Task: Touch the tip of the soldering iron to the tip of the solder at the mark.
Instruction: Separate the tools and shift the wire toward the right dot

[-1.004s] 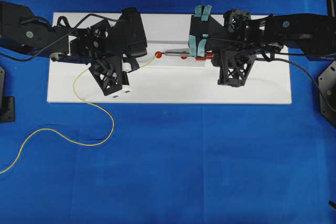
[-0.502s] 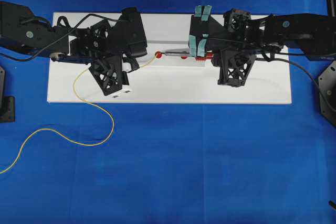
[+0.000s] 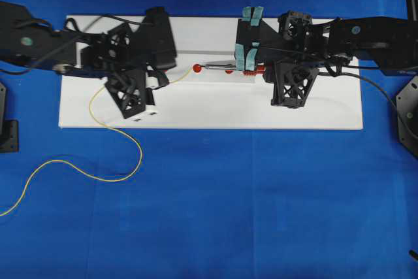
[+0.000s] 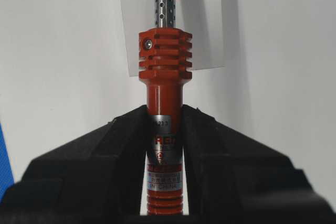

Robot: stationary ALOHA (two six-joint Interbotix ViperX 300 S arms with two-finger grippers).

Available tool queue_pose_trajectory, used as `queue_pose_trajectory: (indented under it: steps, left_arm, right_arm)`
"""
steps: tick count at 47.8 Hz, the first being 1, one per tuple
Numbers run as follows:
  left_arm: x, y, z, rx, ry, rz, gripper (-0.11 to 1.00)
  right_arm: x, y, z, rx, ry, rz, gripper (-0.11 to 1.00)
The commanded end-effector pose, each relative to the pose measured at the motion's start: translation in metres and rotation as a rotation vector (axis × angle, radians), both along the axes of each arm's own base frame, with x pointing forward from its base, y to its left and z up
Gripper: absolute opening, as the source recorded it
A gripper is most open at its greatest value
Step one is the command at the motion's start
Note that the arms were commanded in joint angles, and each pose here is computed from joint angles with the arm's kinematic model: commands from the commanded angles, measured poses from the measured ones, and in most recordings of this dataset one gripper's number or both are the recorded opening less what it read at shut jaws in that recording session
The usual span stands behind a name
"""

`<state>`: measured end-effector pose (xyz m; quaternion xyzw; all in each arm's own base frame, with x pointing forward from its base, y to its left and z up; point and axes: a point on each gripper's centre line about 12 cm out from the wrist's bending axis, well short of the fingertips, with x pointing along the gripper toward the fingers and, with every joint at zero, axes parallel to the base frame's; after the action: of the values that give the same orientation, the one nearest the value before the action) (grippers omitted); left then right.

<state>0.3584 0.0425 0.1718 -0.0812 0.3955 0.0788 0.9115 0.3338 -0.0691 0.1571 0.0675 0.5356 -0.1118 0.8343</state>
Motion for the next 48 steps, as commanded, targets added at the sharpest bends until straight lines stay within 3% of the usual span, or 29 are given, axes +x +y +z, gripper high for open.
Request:
queue_pose_trajectory:
  steps: [1, 13, 29, 48]
  left_arm:
    - [-0.004, -0.006, 0.027, 0.016, -0.074, -0.022, 0.03]
    - [-0.031, -0.010, 0.036, 0.012, -0.119, -0.018, 0.03]
    - [-0.035, -0.011, 0.036, 0.017, -0.165, -0.018, 0.03]
    - [-0.035, -0.011, 0.034, 0.015, -0.159, -0.017, 0.03]
  right_arm:
    - [0.006, -0.001, 0.011, -0.008, -0.038, 0.000, 0.06]
    - [0.006, -0.001, 0.010, -0.009, -0.036, 0.002, 0.06]
    - [0.004, -0.001, 0.023, -0.016, -0.072, 0.002, 0.06]
    - [-0.041, 0.006, 0.042, -0.012, -0.060, -0.033, 0.06]
